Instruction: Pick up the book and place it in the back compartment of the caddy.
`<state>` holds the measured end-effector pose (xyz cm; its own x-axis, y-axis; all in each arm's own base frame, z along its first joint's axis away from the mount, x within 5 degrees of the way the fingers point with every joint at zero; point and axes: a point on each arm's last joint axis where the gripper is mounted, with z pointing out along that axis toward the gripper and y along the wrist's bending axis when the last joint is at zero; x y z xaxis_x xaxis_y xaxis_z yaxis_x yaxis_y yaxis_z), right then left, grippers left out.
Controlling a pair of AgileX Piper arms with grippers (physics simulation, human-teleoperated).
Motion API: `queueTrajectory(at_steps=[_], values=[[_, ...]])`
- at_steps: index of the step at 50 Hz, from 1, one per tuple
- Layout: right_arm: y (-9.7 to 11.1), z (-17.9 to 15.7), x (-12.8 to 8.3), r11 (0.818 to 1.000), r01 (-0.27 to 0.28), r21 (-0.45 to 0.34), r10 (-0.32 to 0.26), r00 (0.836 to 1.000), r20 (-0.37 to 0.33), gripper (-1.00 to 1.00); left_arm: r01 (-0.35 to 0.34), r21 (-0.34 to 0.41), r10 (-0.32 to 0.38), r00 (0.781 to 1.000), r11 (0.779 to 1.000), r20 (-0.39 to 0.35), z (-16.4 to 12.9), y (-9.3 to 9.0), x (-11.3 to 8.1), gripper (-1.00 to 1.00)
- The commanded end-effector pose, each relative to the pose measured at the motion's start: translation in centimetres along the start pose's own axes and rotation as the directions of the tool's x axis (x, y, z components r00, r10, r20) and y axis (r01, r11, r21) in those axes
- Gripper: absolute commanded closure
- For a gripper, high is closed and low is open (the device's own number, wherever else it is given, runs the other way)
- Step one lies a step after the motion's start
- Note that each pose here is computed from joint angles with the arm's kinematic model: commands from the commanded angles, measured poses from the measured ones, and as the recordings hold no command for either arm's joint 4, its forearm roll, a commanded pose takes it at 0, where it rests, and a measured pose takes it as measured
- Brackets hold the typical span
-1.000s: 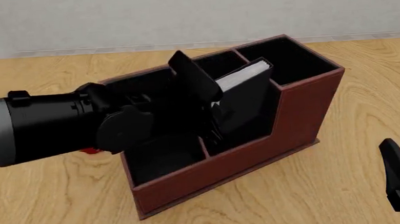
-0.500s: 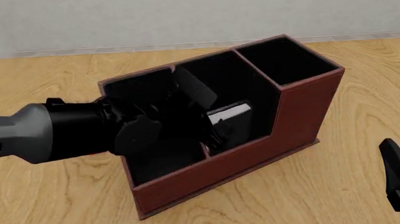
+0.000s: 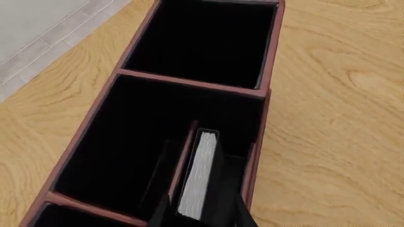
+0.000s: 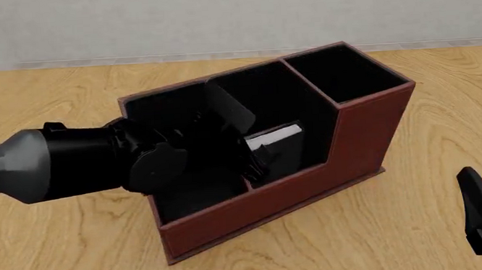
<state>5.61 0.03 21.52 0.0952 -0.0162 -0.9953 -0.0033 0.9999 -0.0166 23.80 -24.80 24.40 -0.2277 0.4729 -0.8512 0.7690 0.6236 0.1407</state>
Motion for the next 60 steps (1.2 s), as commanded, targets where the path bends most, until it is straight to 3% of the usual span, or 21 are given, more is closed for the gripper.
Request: queueTrajectory(at_steps=[1,14,19,31,35,44,53,60], values=[[0.0,0.0,0.0,1.000,0.000,0.000,0.000,1.000,0.000,-1.00,0.005,-0.015,-0.005,1.000,1.000,0.021,-1.4,0.4,0.4,-1.00],[0.0,0.0,0.0,1.000,0.000,0.000,0.000,1.000,0.000,-1.00,0.046,-0.034,-0.044,0.996,0.998,0.075,-4.6,1.0,-0.5,-1.00],[0.0,0.0,0.0,1.000,0.001,0.000,-0.001,1.000,0.000,-1.00,0.069,-0.069,-0.061,0.992,0.995,0.106,-6.0,1.9,-0.3,-1.00],[0.0,0.0,0.0,1.000,0.000,0.000,0.000,1.000,0.000,-1.00,0.072,-0.078,-0.062,0.991,0.994,0.123,-8.5,1.8,1.0,-1.00],[0.0,0.0,0.0,1.000,0.000,0.000,0.000,1.000,0.000,-1.00,0.112,-0.119,-0.095,0.986,0.987,0.139,-9.4,2.8,1.6,-1.00],[0.0,0.0,0.0,1.000,0.000,0.000,0.000,1.000,0.000,-1.00,0.102,-0.132,-0.083,0.986,0.986,0.145,-11.5,2.6,2.8,-1.00],[0.0,0.0,0.0,1.000,0.000,0.000,0.000,1.000,0.000,-1.00,0.140,-0.166,-0.114,0.981,0.976,0.158,-12.9,3.0,4.5,-1.00],[0.0,0.0,0.0,1.000,0.000,0.000,0.000,1.000,0.000,-1.00,0.168,-0.211,-0.130,0.975,0.963,0.181,-15.3,3.7,4.3,-1.00]])
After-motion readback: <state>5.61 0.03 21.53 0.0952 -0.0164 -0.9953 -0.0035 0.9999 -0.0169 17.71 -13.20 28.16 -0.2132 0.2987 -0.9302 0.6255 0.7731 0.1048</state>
